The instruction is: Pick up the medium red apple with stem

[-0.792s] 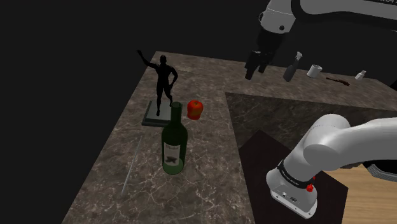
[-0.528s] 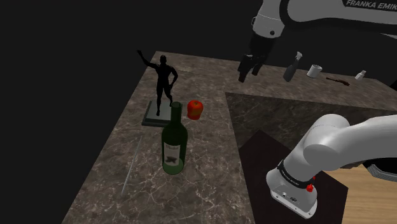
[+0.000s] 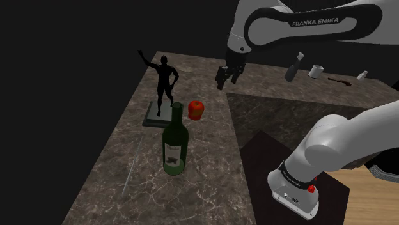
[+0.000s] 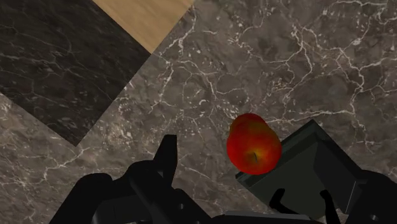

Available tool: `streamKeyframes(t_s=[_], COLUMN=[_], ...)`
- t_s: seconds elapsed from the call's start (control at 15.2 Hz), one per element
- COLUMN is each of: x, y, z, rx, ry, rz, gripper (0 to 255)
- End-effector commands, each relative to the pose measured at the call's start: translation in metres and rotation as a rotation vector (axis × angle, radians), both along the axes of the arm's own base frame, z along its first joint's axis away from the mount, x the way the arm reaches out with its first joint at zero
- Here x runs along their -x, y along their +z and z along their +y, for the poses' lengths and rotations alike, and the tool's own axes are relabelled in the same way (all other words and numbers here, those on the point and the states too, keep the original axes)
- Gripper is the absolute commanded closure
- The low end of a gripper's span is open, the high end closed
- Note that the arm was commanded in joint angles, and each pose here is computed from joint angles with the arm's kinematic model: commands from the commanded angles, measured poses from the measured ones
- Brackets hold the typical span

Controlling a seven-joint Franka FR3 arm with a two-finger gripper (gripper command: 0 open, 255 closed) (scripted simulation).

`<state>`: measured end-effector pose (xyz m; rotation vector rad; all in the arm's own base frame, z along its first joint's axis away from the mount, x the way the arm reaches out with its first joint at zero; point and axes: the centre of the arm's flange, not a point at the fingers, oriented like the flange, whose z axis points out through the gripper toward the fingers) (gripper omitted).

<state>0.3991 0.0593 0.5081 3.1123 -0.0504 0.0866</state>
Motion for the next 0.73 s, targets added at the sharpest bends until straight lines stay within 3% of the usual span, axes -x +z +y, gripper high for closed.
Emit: streamKeyframes(t_s=[0.0, 0.66], x=[-0.020, -0.114], y=[-0.018, -0.102], z=[0.007, 0.035], rx=[-0.001, -0.006], ry=[-0.001, -0.006], rz=[-0.007, -0.033], gripper=[0, 0])
